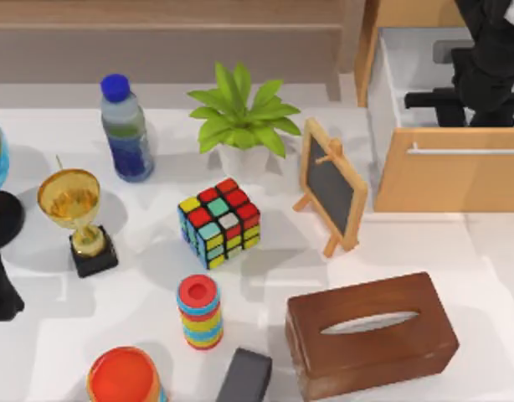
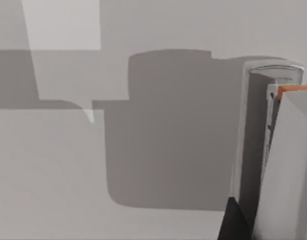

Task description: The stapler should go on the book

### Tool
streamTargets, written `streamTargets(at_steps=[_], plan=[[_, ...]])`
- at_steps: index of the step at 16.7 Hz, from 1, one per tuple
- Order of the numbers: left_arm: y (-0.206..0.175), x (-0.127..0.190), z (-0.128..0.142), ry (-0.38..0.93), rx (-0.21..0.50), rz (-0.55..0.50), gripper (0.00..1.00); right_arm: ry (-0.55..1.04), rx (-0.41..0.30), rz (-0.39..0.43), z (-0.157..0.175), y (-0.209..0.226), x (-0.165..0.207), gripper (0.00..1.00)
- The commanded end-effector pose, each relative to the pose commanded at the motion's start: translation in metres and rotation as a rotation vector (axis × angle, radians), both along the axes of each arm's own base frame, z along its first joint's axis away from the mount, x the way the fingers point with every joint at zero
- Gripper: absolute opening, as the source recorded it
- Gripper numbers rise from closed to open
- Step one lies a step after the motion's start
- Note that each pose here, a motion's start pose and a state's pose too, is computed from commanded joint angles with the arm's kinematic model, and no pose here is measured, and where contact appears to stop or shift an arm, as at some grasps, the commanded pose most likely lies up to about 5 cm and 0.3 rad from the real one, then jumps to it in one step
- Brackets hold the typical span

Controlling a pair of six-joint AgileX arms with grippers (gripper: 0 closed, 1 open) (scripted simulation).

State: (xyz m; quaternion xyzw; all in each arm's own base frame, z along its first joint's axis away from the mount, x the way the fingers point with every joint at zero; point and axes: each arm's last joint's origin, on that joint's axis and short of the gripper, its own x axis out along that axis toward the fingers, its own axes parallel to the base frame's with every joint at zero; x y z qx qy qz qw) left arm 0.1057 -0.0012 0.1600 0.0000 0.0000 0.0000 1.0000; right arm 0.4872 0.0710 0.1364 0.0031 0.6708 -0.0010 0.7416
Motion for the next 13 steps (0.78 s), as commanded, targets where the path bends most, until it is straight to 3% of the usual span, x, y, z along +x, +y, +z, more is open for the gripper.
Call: streamTargets(at_steps=[3,6,13], plan=[[0.000,0.000,0.000,0.000,0.000,0.000,1.00,0.000,0.001,-0.002,0.000,0.000,0.000,0.00],[0.000,0.000,0.000,0.000,0.000,0.000,1.00,-0.022,-0.013,0.053,0.021,0.002,-0.006,0.00],[0.000,0.000,0.000,0.000,0.000,0.000,1.00,-0.175,-0.112,0.293,0.127,-0.029,-0.050,0.00]])
